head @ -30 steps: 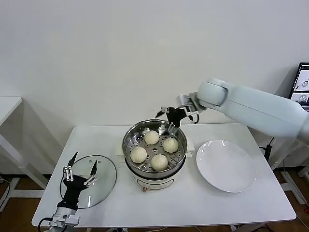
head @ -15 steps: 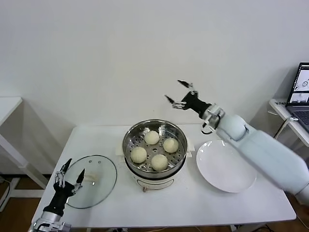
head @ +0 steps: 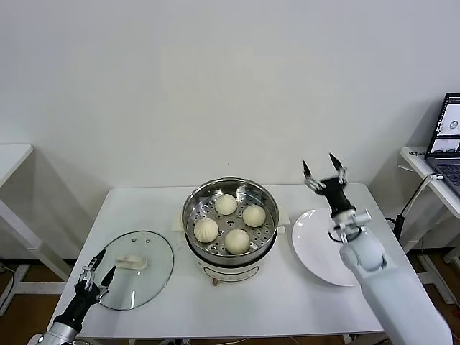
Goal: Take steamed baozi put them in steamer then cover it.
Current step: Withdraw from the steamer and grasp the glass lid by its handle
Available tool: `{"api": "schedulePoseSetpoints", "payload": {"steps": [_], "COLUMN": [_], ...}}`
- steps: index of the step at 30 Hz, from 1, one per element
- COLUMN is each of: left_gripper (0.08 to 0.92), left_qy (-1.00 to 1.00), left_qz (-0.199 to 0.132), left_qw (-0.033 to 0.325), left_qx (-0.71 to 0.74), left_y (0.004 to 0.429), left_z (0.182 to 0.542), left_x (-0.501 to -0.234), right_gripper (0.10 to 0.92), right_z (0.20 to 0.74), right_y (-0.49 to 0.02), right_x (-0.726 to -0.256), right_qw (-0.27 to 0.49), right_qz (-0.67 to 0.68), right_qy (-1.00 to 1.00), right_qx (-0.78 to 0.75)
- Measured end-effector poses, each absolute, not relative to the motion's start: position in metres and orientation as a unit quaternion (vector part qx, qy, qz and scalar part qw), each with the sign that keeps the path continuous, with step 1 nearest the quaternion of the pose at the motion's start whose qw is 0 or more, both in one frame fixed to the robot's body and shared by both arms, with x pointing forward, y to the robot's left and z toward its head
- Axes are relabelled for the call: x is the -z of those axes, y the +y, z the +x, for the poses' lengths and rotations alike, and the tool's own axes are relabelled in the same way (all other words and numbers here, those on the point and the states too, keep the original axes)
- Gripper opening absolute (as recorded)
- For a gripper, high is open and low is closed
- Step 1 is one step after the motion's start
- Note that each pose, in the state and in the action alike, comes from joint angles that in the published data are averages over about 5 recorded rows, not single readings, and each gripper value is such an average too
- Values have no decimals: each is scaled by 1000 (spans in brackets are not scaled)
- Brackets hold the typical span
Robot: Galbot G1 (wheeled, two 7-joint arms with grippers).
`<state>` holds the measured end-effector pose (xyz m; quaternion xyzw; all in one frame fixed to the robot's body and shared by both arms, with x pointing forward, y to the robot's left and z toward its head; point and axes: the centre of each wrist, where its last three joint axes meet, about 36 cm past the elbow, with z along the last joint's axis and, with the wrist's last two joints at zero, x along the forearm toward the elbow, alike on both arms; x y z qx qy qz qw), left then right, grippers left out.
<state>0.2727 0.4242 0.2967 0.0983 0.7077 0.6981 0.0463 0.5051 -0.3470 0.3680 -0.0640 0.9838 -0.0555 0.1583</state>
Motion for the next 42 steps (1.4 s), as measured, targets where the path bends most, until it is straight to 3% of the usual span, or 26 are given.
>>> {"api": "schedulePoseSetpoints", "payload": {"steps": [17,42], "left_gripper": [823,823], "left_qy": [708,718], "left_qz": [103,71], "left_qw": [58,61], "left_qx": [-696,-690], "left_y": [407,386], "left_z": [284,318], "left_x": [-264,-253], "right_gripper": [823,823], "right_z": [457,426], "right_y": [-350,-350], "right_x": [-312,-285], "right_qw": [129,109], "right_qz": [4,22], "right_qy": [991,993], "right_qx": [34,36]}}
